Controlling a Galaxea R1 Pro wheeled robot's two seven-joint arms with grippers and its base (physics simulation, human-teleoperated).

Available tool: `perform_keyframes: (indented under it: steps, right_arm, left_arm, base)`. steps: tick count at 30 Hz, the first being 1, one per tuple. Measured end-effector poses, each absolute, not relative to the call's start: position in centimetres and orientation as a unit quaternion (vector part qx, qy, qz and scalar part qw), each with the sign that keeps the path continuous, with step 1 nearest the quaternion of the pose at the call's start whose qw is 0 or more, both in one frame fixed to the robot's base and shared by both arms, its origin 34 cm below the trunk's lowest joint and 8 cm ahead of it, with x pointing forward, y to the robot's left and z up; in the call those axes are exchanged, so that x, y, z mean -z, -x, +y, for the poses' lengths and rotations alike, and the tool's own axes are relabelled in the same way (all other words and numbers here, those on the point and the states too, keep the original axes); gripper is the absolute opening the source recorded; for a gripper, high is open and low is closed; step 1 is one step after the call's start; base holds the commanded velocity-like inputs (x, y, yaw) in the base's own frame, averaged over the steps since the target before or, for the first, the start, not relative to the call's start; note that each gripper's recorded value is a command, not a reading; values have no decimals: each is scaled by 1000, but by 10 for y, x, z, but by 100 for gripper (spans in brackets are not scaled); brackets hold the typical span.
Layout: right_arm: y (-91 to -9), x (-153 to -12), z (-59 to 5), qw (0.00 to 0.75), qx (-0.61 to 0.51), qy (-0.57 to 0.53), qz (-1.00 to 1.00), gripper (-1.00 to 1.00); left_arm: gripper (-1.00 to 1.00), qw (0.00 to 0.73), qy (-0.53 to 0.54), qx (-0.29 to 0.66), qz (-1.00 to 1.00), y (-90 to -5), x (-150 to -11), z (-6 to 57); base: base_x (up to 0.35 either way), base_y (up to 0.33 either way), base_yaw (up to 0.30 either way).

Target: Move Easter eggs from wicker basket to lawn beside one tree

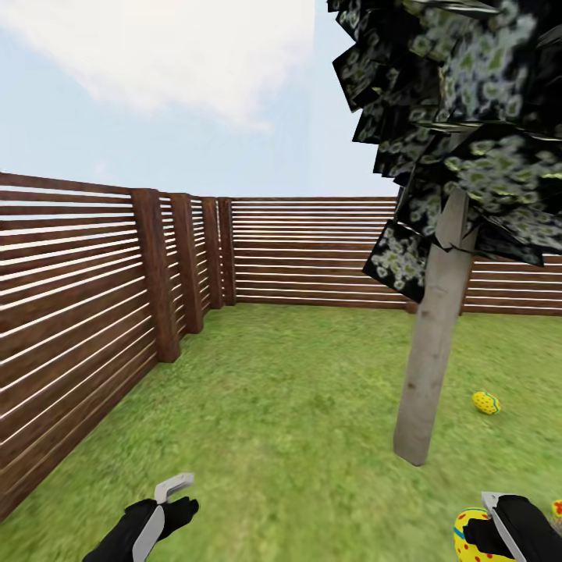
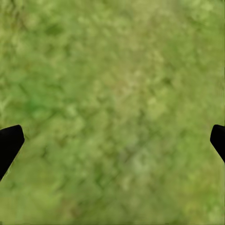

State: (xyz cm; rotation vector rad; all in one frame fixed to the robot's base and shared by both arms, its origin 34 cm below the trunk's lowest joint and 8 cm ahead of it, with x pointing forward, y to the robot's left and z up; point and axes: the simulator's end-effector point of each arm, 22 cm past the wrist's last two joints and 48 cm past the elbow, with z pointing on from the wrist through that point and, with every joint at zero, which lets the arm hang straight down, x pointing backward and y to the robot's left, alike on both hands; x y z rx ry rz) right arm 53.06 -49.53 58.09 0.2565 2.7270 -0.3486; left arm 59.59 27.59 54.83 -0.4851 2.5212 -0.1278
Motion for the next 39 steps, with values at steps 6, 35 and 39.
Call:
perform_keyframes:
  steps: [6,35,39]
  right_arm:
    - [-531,-581,-495,189,124,-91,970,-100]
    - [-530,-581,-494,189,123,-90,970,-100]
    - [-530,-580,-493,188,123,-90,970,-100]
  left_arm:
    - [100,282,181,48,941,-596,-548,276]
    - [100,282,188,55,939,-596,-549,282]
    - [100,281,187,55,940,-596,-549,281]
  base:
    - [0,180,0]
    - [269,88,0]
    - [327,101,0]
